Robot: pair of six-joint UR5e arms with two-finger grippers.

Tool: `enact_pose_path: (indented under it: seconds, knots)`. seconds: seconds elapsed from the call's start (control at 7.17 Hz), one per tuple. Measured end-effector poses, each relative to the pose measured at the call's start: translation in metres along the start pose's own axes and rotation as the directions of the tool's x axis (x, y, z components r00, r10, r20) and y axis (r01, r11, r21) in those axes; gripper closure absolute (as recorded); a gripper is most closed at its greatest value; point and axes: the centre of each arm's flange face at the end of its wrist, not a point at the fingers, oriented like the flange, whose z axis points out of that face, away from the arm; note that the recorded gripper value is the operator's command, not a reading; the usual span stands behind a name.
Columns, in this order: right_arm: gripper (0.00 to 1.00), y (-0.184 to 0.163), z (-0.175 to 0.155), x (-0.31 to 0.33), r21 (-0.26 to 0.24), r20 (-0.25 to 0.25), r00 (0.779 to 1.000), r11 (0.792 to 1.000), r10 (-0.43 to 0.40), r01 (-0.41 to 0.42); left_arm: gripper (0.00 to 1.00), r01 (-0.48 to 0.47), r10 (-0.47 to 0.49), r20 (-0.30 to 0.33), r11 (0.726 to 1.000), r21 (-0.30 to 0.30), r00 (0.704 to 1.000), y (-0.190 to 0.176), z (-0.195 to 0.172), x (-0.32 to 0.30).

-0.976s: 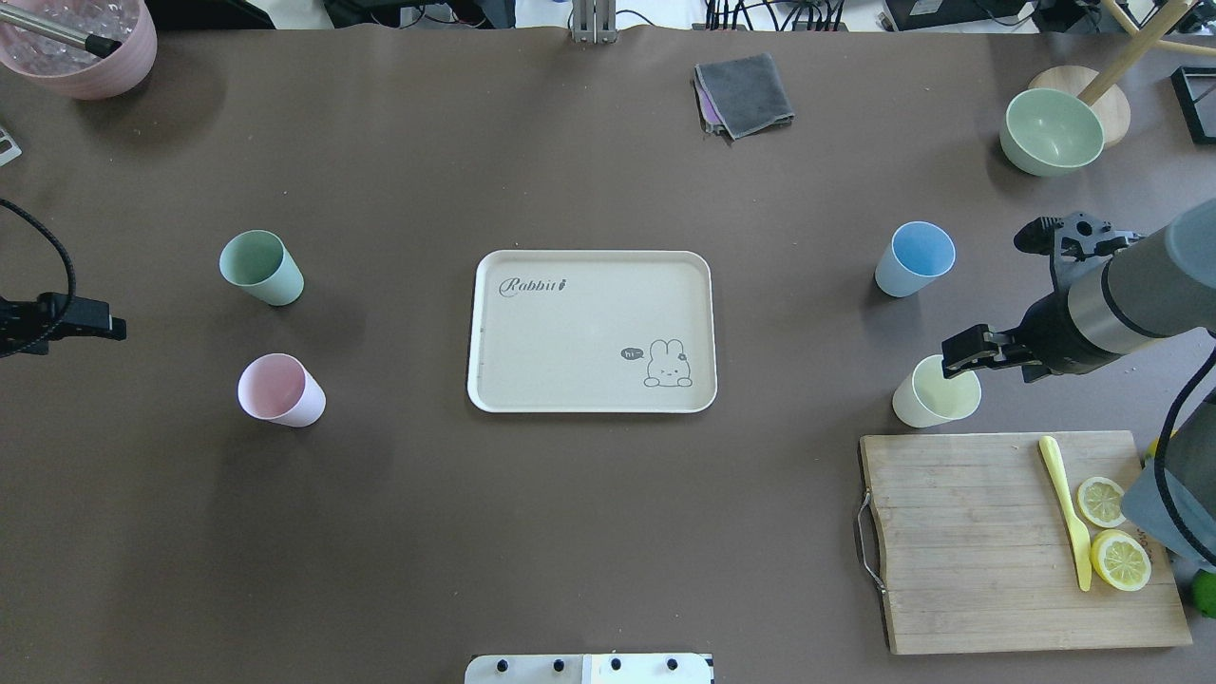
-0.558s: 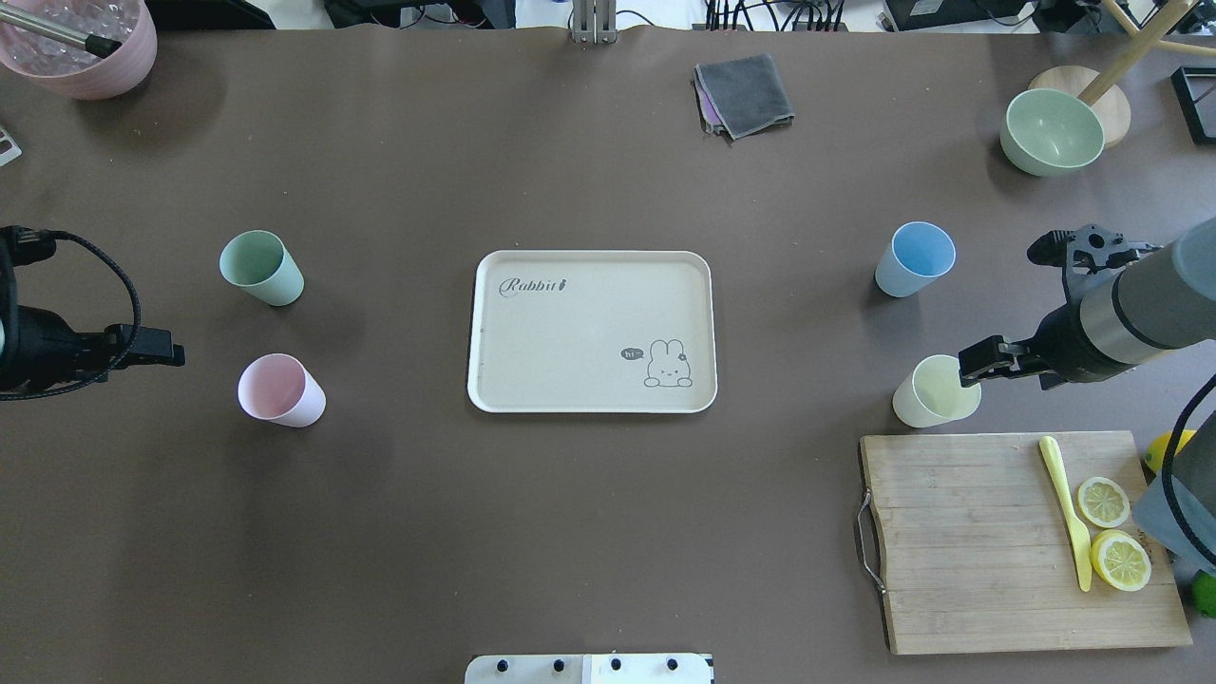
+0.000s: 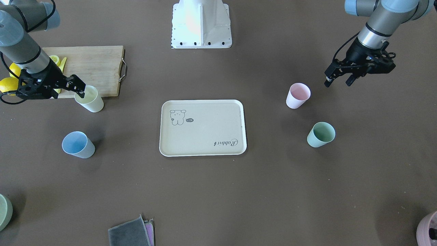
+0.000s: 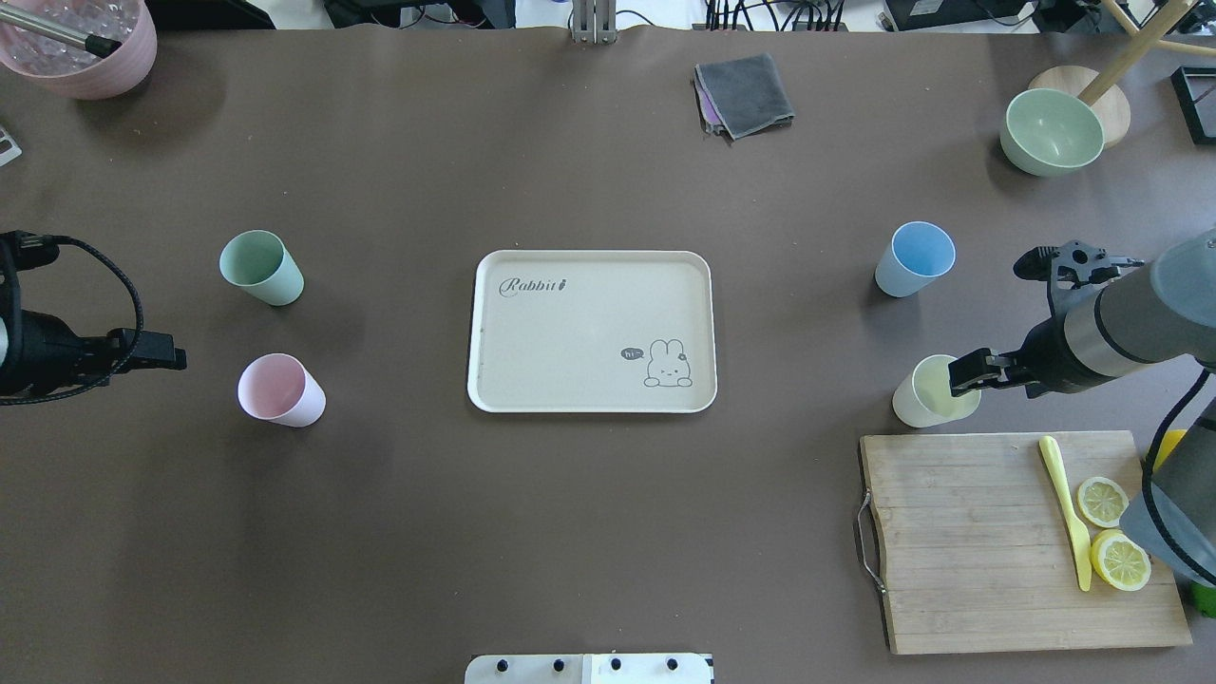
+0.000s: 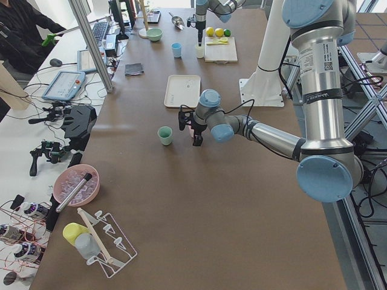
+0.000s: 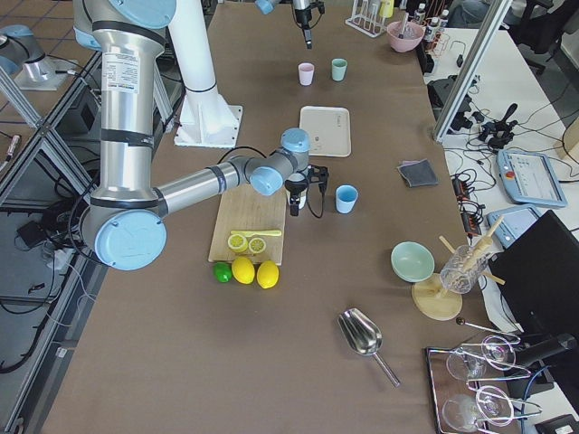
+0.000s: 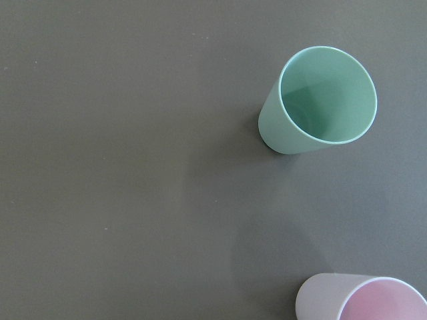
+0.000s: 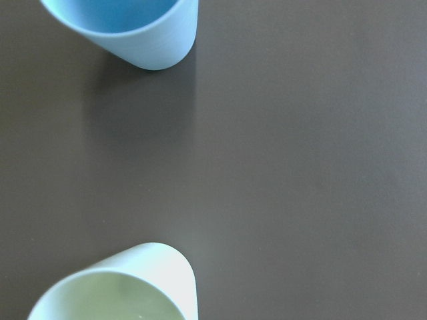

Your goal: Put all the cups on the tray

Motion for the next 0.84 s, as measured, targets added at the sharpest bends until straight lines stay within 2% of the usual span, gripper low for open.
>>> enact_pose_path:
  seconds: [0.42,0.7,0.84]
  knots:
    - [1.0,0.006,0.004,-0.017,-0.003,0.01,1.0,1.0,0.004,-0.004,0.03,-0.007,0.007,0.0,1.0,-0.004,1.0,0.003,0.003,0.002]
    - [1.0,0.007,-0.006,-0.027,-0.003,0.037,0.999,1.0,-0.004,0.004,0.03,-0.023,0.023,-0.005,1.0,-0.004,1.0,0.011,0.014,0.02]
    - [1.0,0.003,-0.02,-0.03,-0.009,0.068,0.998,1.0,0.002,-0.002,0.14,-0.02,0.02,-0.009,1.0,-0.003,1.0,0.018,0.022,0.031]
